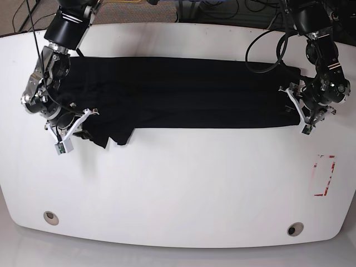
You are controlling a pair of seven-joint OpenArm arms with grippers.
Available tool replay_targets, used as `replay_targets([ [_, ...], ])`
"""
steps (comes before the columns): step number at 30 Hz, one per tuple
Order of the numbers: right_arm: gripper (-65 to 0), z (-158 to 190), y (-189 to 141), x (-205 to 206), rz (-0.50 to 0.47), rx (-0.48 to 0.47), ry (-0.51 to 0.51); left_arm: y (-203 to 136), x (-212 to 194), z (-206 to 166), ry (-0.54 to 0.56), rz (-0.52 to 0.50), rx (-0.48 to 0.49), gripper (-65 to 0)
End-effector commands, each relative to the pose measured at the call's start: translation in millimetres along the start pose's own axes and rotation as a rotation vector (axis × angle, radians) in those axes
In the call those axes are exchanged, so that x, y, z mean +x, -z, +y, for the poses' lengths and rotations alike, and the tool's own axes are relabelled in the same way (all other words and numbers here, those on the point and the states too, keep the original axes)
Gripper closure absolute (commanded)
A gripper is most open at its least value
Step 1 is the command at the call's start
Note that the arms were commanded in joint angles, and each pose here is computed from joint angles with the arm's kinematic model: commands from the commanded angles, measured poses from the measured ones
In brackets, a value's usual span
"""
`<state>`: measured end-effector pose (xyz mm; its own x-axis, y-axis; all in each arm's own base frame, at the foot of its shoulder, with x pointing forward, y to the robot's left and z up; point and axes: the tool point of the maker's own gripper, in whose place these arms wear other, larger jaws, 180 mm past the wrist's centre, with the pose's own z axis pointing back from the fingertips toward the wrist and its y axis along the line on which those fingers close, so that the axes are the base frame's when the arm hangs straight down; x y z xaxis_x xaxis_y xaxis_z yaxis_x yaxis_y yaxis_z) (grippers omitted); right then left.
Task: Layout the t-shirt on the table in an organized manner, then fold the t-shirt properly
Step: 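Release the right gripper and move it to the folded strip's end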
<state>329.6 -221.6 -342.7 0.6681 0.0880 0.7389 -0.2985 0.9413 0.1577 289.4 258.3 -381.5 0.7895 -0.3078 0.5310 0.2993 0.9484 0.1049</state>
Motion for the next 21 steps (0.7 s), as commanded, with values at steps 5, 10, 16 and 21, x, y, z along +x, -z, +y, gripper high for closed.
replay_targets([
  [5,-1.1,19.0,-22.4,-0.4,-0.060,0.048,-0.026,-5.6,12.1,7.1,0.010,-0.038,0.018,-31.2],
  [10,-1.1,37.4,-34.2,-17.0,-0.057,0.097,-0.016,-5.5,11.4,6.9,0.010,-0.036,0.018,-31.2],
  [16,-1.3,52.5,-44.4,-39.3,-0.022,0.127,-0.010,-4.6,4.6,4.3,0.010,-0.022,0.012,-31.2],
  [21,-1.4,55.8,-48.0,-59.7,0.023,0.131,0.008,-4.5,3.9,4.3,0.007,-0.020,0.013,-31.2],
])
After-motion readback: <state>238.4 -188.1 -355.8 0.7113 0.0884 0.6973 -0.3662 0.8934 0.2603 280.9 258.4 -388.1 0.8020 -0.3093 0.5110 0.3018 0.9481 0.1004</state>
